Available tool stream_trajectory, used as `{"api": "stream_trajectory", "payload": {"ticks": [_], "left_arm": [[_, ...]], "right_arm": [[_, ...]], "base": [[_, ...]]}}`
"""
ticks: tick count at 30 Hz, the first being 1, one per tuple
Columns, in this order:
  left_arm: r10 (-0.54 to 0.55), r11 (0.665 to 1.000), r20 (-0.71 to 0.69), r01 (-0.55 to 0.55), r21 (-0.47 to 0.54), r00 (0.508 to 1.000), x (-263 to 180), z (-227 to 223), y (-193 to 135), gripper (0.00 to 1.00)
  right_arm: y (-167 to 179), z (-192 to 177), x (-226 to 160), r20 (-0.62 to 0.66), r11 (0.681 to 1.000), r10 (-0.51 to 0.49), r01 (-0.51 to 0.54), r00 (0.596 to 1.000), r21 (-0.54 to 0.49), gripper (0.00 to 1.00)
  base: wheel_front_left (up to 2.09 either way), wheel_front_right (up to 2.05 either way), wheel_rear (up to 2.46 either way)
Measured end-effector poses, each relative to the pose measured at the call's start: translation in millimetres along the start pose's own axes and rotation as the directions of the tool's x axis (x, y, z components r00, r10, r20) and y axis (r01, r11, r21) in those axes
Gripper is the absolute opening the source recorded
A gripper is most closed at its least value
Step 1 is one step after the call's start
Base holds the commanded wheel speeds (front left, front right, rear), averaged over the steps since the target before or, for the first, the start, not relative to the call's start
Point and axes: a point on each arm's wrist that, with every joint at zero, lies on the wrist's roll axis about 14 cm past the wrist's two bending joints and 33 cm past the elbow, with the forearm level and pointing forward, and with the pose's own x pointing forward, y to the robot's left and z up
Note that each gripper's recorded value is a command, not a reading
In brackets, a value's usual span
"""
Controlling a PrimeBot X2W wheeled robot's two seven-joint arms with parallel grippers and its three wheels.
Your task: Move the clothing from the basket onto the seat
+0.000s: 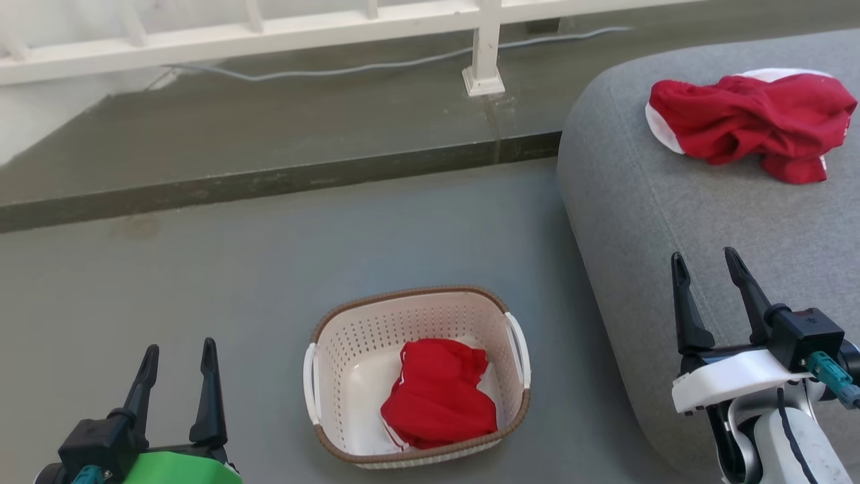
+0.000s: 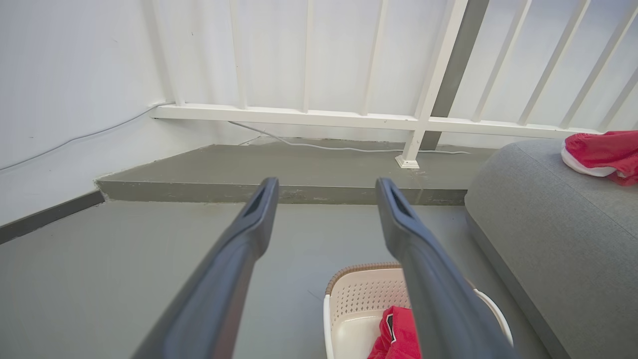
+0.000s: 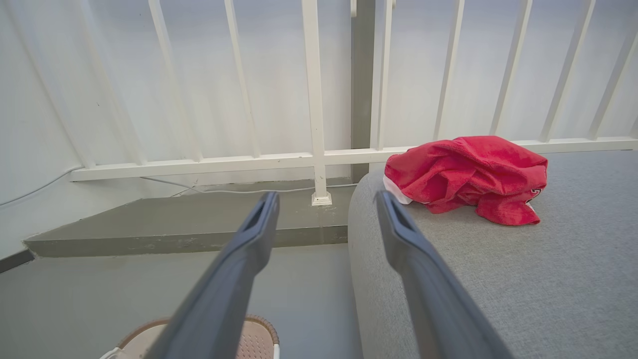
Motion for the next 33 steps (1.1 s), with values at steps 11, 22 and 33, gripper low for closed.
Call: {"api": "stream_trajectory", "payload": {"ticks": [11, 22, 33], "left_arm": [[-0.069, 0.997, -0.090, 0.071, 0.013, 0.993, 18.2, -27.3, -18.1, 1.00], [-0.208, 0.977, -0.245, 0.212, -0.011, 0.947, 61.5, -76.8, -52.9, 1.00], [-0.282, 0.951, -0.469, 0.309, -0.020, 0.837, 87.5, -157.4, -74.4, 1.00]], "right_arm": [[-0.5, 4.7, 30.7, 0.026, 1.000, 0.004, -0.004, 1.000, -0.007, 1.00], [-20.4, 3.8, 74.7, 0.054, 0.998, -0.048, 0.051, 0.997, -0.040, 1.00], [-44.0, 11.2, 120.2, 0.126, 0.991, -0.089, 0.100, 0.988, -0.086, 1.00]], "base": [[0.00, 0.00, 0.00], [0.00, 0.00, 0.00], [0.00, 0.00, 0.00]]}}
